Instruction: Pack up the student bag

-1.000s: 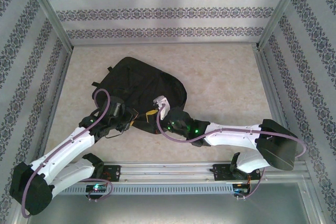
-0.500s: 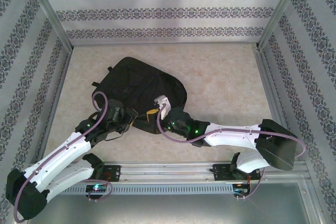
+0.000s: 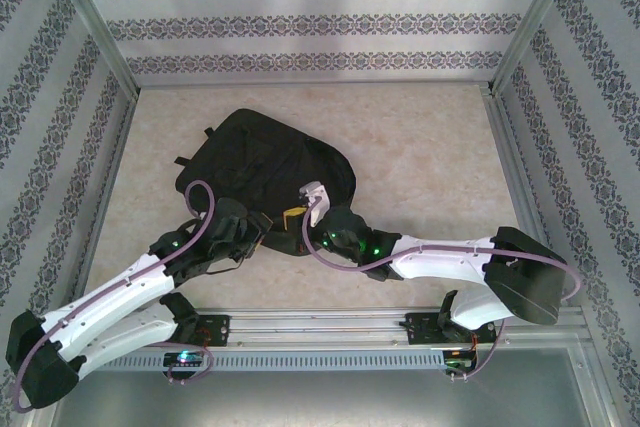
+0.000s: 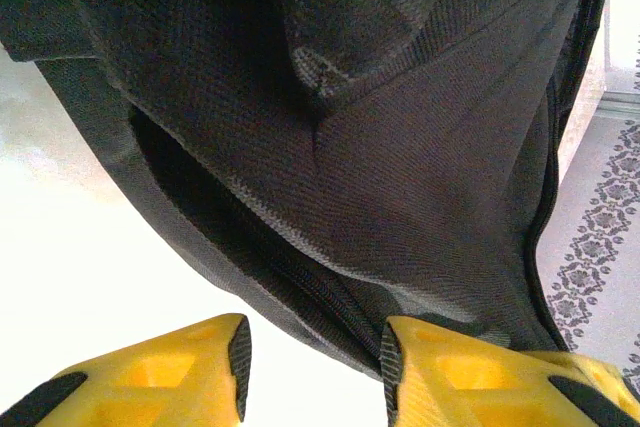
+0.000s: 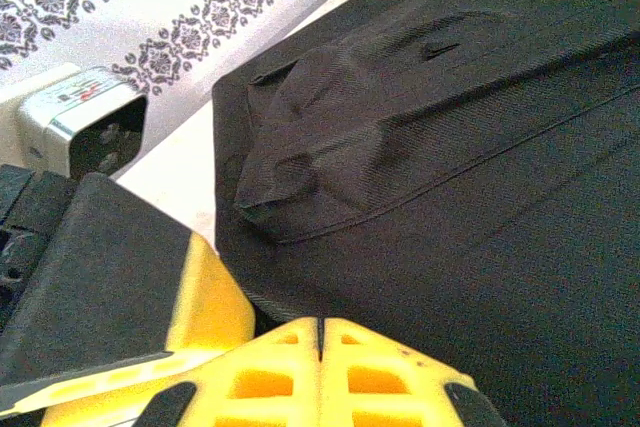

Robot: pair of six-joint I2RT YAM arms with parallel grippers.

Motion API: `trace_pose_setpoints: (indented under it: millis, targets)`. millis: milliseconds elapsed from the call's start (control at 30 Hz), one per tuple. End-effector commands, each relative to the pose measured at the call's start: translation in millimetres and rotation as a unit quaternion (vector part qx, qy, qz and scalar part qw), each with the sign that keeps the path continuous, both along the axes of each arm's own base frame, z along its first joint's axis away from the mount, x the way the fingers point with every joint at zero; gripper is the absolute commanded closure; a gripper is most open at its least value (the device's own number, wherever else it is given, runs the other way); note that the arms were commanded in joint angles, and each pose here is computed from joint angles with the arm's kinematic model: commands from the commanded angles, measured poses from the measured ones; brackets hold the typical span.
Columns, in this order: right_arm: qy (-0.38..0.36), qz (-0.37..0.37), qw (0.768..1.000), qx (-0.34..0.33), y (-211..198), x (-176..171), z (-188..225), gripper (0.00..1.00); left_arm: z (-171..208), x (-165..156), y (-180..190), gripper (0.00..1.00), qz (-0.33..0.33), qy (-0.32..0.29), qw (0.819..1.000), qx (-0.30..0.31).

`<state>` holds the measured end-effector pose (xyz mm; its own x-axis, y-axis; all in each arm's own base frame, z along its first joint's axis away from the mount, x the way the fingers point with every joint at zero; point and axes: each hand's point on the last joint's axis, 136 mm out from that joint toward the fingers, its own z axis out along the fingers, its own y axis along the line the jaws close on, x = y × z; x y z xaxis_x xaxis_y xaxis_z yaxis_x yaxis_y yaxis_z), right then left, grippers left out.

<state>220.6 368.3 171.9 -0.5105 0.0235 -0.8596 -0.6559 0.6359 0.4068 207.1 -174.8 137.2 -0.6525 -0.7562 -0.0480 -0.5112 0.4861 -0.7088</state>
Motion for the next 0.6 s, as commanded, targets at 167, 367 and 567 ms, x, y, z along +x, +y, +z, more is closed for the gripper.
trace_pose_setpoints:
  millis: [167, 367, 567]
  targets:
    - [-0.002, -0.013, 0.999, 0.034, -3, 4, 11, 1.0, -4, 7, -1, 0.63, 0.033, -0.005, 0.999, -0.001]
    - [0.002, -0.011, 0.999, 0.039, -3, 2, 11, 1.0, -14, 14, -2, 0.65, 0.052, 0.001, 0.999, 0.0]
    - [0.01, -0.006, 0.999, 0.034, -2, 0, 3, 1.0, -21, 22, 0, 0.68, 0.072, -0.002, 0.997, 0.011]
